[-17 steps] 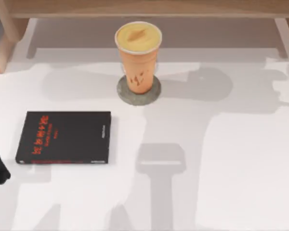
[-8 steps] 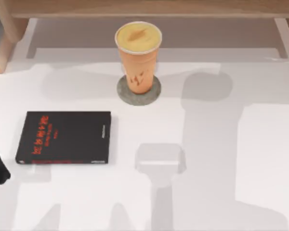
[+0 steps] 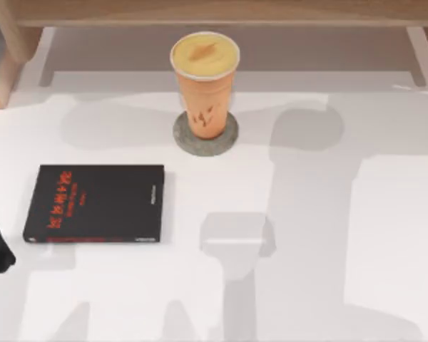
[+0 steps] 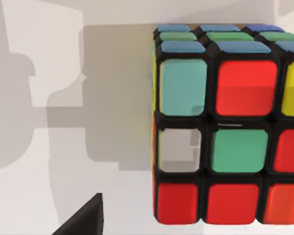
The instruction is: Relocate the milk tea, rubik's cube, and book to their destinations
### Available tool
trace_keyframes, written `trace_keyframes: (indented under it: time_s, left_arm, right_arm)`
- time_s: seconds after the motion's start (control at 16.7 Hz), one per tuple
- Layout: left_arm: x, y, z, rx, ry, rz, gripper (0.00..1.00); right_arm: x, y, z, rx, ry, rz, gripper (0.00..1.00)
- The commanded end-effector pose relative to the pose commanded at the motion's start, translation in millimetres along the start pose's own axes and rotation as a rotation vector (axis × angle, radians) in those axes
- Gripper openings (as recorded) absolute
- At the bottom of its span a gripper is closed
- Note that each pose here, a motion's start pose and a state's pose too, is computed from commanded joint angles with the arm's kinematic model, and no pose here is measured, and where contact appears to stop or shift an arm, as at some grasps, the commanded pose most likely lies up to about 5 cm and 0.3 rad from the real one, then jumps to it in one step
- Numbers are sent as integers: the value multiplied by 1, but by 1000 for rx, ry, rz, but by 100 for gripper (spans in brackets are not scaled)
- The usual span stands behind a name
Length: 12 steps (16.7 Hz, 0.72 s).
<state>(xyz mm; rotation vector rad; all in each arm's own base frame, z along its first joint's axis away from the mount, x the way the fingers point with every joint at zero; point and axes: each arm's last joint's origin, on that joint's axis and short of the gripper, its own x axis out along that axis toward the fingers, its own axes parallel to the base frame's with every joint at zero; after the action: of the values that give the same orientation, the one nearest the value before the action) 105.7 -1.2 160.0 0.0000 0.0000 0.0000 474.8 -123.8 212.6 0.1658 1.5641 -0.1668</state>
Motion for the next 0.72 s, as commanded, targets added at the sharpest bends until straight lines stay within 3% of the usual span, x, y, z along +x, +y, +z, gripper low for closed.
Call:
trace_keyframes:
  time_s: [0.72]
  left_arm:
    - [0, 0, 0, 0, 0, 0, 100]
  right_arm:
    - [44, -5, -6, 0, 1, 3, 100]
